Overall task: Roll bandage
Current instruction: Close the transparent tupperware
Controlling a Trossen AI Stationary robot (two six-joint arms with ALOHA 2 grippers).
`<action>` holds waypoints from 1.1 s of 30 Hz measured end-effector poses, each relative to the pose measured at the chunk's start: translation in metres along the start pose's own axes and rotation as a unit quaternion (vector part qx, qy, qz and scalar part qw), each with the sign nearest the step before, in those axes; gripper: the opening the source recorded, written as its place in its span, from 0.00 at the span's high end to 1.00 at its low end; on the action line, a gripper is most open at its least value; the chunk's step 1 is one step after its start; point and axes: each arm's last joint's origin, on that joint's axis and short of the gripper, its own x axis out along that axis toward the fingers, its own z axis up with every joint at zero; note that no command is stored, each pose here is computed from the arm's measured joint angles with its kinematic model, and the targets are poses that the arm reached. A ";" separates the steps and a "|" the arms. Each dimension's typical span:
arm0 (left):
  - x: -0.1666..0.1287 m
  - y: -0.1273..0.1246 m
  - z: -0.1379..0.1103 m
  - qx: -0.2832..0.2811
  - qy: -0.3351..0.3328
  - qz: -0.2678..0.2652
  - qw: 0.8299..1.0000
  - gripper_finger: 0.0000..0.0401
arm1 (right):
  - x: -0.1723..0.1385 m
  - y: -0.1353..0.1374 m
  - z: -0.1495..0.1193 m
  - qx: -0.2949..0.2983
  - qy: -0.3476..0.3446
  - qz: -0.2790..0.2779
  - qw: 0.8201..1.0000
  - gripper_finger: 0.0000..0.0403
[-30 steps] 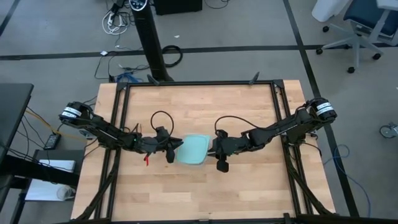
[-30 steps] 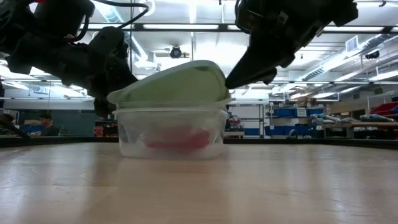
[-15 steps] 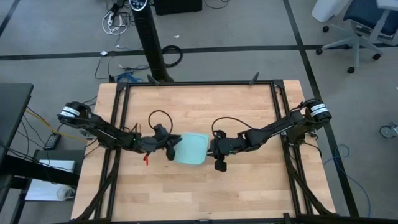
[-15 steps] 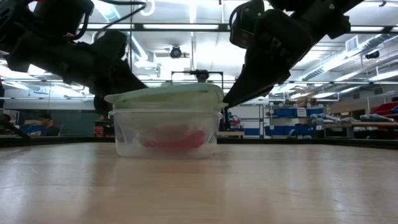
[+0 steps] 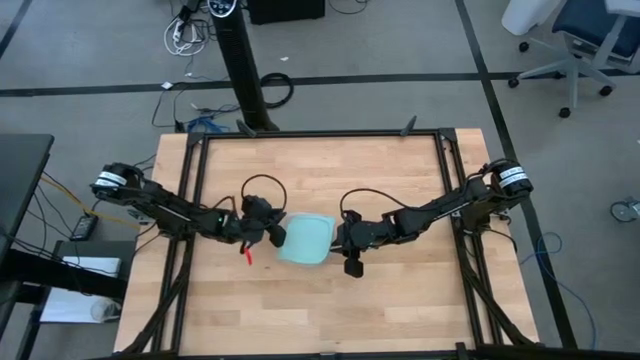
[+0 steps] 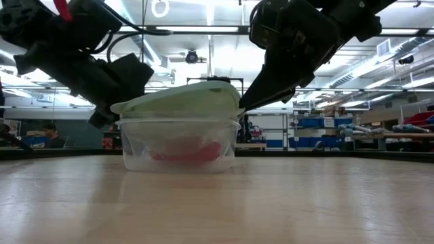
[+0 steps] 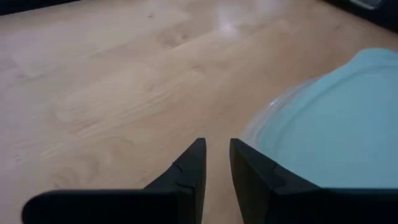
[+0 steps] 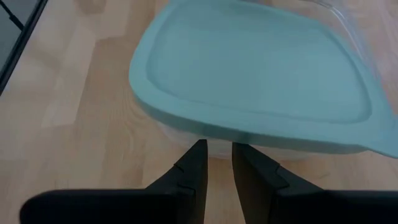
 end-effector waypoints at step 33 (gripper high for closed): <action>-0.001 -0.011 0.006 0.002 0.021 -0.082 0.996 0.81 | -0.008 -0.117 0.006 -0.045 0.085 -0.168 0.981 0.82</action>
